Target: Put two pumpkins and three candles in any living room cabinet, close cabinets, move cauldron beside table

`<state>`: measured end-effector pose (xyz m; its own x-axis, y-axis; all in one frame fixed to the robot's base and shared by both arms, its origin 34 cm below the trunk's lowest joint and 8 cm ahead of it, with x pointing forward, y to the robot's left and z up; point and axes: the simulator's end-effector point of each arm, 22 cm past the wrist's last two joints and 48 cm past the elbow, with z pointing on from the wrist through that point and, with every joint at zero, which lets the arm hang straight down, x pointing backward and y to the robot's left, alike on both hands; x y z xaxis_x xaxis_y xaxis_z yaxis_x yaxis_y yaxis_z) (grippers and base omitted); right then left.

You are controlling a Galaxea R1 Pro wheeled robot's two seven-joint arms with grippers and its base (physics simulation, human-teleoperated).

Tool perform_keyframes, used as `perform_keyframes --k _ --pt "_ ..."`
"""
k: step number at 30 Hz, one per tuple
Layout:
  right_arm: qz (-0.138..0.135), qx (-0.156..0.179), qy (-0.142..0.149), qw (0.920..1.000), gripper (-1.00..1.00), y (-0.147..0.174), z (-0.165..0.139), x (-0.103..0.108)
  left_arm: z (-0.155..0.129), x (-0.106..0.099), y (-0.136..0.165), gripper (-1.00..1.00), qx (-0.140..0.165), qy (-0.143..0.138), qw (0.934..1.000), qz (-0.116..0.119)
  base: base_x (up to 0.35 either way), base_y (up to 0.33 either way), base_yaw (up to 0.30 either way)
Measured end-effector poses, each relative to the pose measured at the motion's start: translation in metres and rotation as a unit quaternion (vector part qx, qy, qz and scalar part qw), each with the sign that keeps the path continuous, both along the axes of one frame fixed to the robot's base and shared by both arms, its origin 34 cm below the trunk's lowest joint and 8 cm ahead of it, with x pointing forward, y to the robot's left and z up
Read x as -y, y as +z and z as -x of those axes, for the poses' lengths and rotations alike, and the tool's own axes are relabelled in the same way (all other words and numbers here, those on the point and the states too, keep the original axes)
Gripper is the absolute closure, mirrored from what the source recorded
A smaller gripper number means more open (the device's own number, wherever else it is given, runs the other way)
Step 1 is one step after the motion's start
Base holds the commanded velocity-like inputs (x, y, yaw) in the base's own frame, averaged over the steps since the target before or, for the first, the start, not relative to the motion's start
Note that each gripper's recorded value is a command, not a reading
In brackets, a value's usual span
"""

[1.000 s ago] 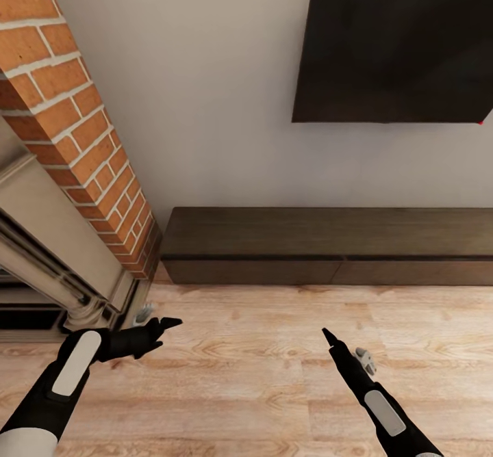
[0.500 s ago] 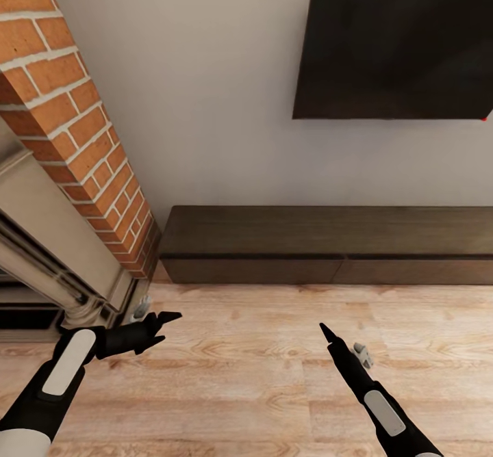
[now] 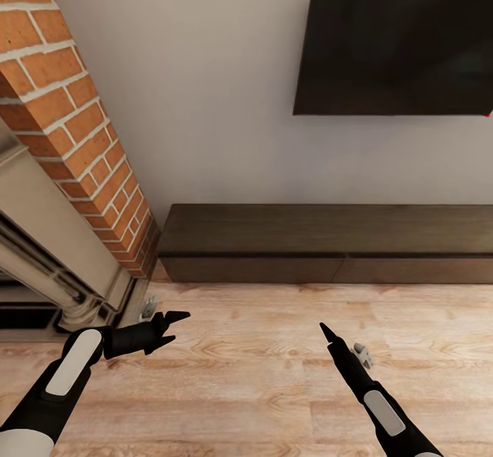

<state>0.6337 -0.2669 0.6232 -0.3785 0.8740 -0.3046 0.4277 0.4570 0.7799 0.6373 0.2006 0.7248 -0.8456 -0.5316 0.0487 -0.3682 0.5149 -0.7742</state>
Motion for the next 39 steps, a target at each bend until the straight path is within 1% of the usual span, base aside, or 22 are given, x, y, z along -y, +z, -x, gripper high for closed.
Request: perform_keyframes --k 6,9,11,13,15,17,19,24,27,29,31,35,36,39 --pt "0.003 0.008 -0.001 1.0000 -1.00 -0.005 -0.003 0.001 -0.001 0.000 -0.008 -1.00 0.000 0.000 1.0000 0.001 0.000 0.000 0.000" --pt "0.024 0.020 -0.013 0.9994 -1.00 -0.007 -0.007 0.010 -0.001 0.001 -0.012 -1.00 0.000 0.000 1.0000 0.001 0.000 0.000 0.000" --pt "0.043 0.030 -0.025 0.9983 -1.00 -0.006 -0.010 0.019 -0.001 0.001 -0.015 -1.00 0.000 0.000 1.0000 0.001 0.000 0.000 0.000" --pt "0.054 0.044 -0.030 0.9971 -1.00 -0.004 -0.013 0.024 -0.002 0.001 -0.017 -1.00 0.001 0.000 1.0000 0.003 0.000 0.000 0.000" --pt "0.040 0.080 -0.019 0.9958 -1.00 0.007 -0.019 0.016 -0.003 0.002 -0.019 -1.00 0.001 0.002 1.0000 0.007 0.000 0.000 0.000" --pt "0.018 0.116 -0.008 0.9930 -1.00 0.020 -0.025 0.007 -0.003 0.003 -0.021 -1.00 0.001 0.002 1.0000 0.009 0.000 0.000 0.000" --pt "0.009 0.132 -0.007 0.9912 -1.00 0.024 -0.027 0.004 -0.003 0.004 -0.024 -1.00 0.001 0.002 0.9999 0.010 0.000 0.000 0.000" --pt "0.012 0.130 -0.017 0.9912 -1.00 0.015 -0.028 0.006 -0.003 0.004 -0.031 -1.00 0.002 0.002 0.9999 0.011 0.000 0.000 0.000" --pt "0.006 0.130 -0.030 0.9910 -1.00 0.011 -0.029 0.011 -0.003 0.004 -0.035 -1.00 0.001 0.002 0.9999 0.011 0.000 0.000 0.000" --pt "-0.011 0.139 -0.042 0.9893 -1.00 0.013 -0.030 0.013 -0.003 0.004 -0.038 -1.00 0.002 0.002 0.9999 0.011 0.000 0.000 0.000" --pt "-0.030 0.156 -0.044 0.9862 -1.00 0.019 -0.033 0.011 -0.003 0.004 -0.041 -1.00 0.002 0.002 0.9999 0.011 0.000 0.000 0.000" --pt "-0.047 0.171 -0.049 0.9828 -1.00 0.020 -0.034 0.008 -0.004 0.005 -0.047 -1.00 0.002 0.004 0.9999 0.015 0.000 0.000 0.000" --pt "-0.052 0.174 -0.052 0.9821 -1.00 0.019 -0.035 0.006 -0.004 0.005 -0.047 -1.00 0.002 0.004 0.9998 0.017 0.000 0.000 0.000" --pt "-0.072 0.172 -0.058 0.9807 -1.00 0.013 -0.034 -0.012 -0.005 0.006 -0.051 -1.00 0.003 0.005 0.9998 0.020 0.000 0.000 0.000"
